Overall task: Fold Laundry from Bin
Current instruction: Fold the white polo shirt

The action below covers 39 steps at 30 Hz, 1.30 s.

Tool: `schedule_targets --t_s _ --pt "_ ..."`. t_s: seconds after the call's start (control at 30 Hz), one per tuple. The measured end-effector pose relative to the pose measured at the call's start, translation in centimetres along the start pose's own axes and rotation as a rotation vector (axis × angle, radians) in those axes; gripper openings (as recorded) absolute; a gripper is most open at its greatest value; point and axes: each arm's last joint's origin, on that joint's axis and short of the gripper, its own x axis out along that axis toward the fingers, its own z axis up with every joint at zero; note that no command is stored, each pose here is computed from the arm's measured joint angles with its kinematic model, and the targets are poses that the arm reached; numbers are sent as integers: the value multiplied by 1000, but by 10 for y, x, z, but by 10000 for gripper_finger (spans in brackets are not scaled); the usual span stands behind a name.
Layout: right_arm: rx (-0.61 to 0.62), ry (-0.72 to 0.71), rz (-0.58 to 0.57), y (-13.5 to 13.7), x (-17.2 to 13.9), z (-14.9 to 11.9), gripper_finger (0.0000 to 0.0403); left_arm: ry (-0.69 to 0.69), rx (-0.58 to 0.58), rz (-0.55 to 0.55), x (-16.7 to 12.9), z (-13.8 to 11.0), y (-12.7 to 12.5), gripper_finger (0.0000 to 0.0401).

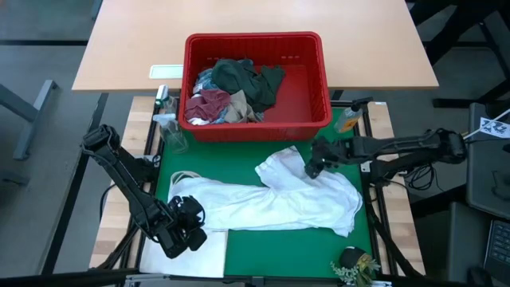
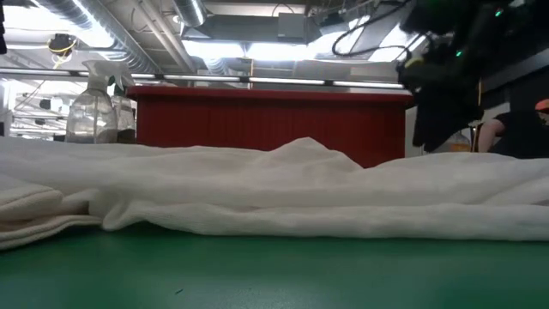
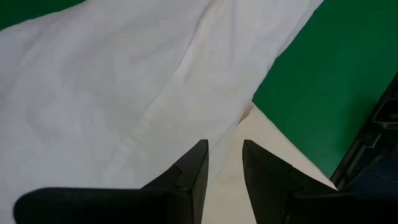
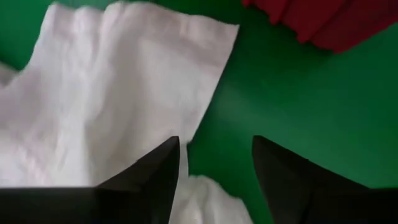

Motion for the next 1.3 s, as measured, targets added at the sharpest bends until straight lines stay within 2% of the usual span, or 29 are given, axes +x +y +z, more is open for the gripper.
schedule_targets --t_s 0.27,0.77,1.1,1.3 --pt "106 -76 14 -18 19 10 191 -1 0 0 0 0 0 94" --pt "124 -151 95 -26 58 -7 191 -44 7 4 0 1 0 94" --pt "116 -137 50 -22 88 -10 191 -44 28 4 0 1 0 94" --pt "49 -133 74 -19 97 -9 185 -44 28 4 0 1 0 94"
